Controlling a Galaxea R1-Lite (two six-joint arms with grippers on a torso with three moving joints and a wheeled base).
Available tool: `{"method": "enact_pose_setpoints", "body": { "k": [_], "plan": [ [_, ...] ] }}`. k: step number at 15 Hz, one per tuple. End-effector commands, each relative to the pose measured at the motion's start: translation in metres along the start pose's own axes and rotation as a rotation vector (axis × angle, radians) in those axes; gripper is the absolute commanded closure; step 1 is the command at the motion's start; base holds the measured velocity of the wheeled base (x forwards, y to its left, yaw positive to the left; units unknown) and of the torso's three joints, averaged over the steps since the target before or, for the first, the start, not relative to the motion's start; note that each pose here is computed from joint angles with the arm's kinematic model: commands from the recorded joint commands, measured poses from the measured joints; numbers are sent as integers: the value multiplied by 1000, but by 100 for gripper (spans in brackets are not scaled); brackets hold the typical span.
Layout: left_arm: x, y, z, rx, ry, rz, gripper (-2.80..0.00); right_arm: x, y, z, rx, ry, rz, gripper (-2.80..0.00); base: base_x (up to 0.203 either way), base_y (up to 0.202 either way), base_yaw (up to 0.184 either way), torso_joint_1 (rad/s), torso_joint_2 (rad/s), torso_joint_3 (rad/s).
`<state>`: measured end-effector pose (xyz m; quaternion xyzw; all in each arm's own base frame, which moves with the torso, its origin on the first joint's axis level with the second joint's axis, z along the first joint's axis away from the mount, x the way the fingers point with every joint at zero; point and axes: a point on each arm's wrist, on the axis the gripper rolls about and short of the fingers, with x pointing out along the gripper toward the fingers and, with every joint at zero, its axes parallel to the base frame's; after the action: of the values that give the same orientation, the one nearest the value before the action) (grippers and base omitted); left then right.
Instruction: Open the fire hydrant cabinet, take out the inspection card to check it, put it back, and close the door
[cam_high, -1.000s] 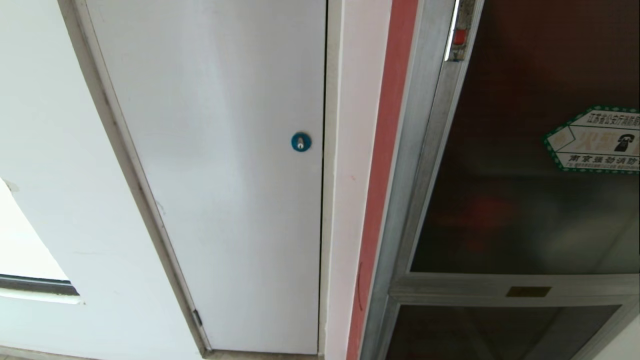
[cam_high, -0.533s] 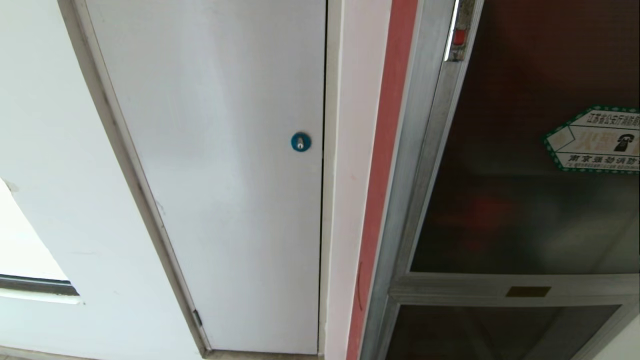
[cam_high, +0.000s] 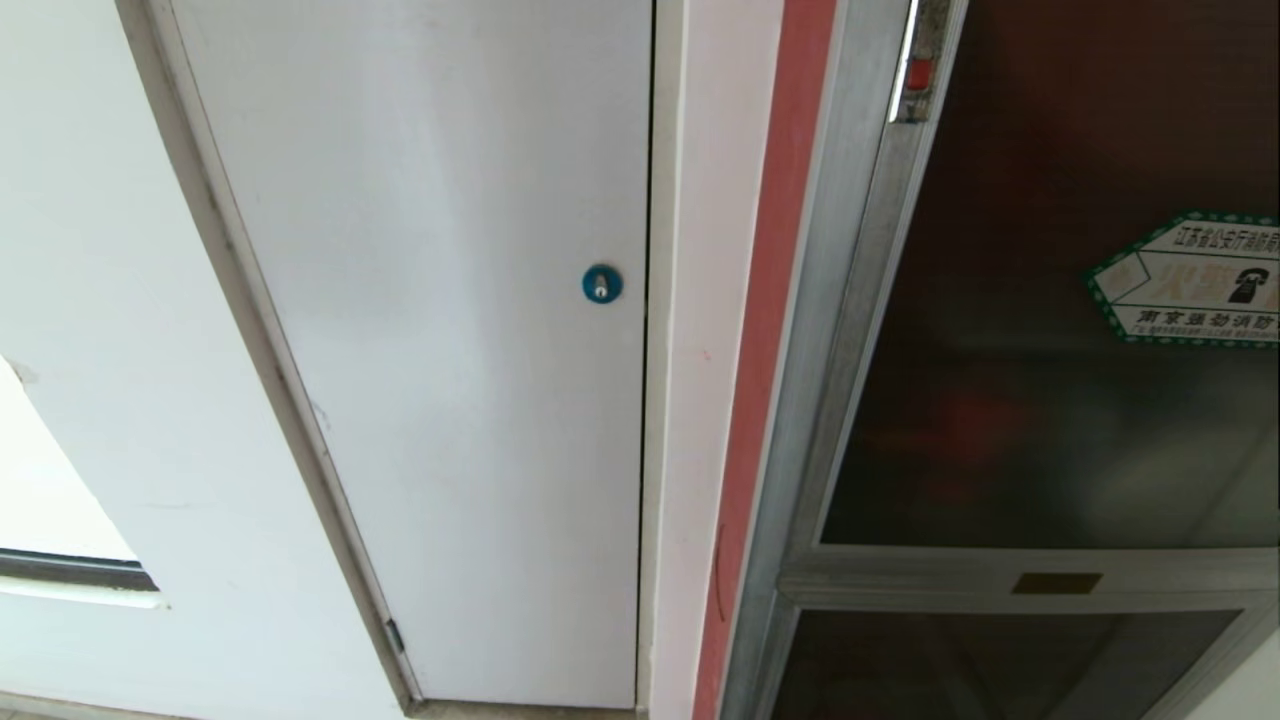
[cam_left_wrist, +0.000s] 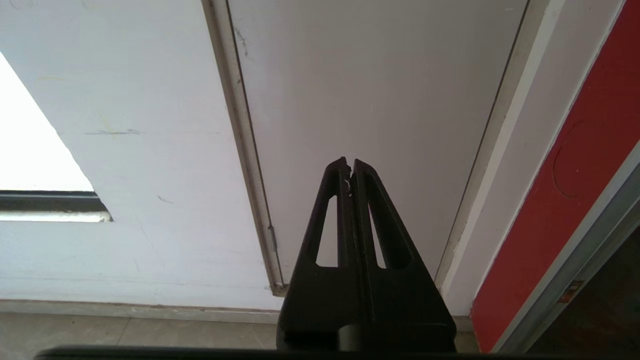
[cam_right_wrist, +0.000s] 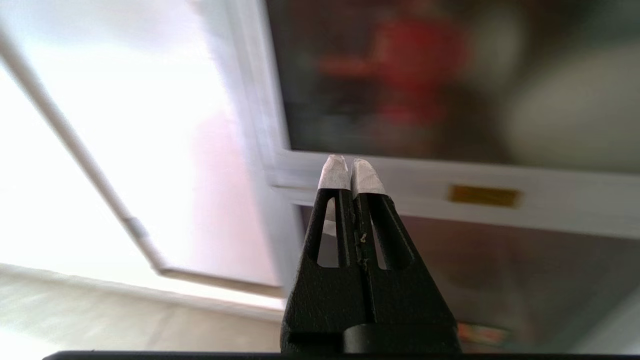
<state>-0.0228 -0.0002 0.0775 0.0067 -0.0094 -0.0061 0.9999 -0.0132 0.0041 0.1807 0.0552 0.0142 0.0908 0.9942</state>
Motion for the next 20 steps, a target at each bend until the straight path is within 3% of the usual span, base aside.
{"method": "enact_pose_setpoints", "body": {
  "k": [1,8,13,20],
  "plan": [
    [1,0,-4,0,13,-2,0,31,0,37,38,88,67,0,0,0,0,0,0,0],
    [1,0,-4,0,14,-1,0,94,6,129,68,153,327,0,0,0,0,0,0,0],
    [1,0,-4,0,13,0,0,145,27,173,62,201,503,0,0,0,0,0,0,0],
    [1,0,-4,0,14,-2,0,199,37,211,42,140,503,0,0,0,0,0,0,0]
  ]
}}
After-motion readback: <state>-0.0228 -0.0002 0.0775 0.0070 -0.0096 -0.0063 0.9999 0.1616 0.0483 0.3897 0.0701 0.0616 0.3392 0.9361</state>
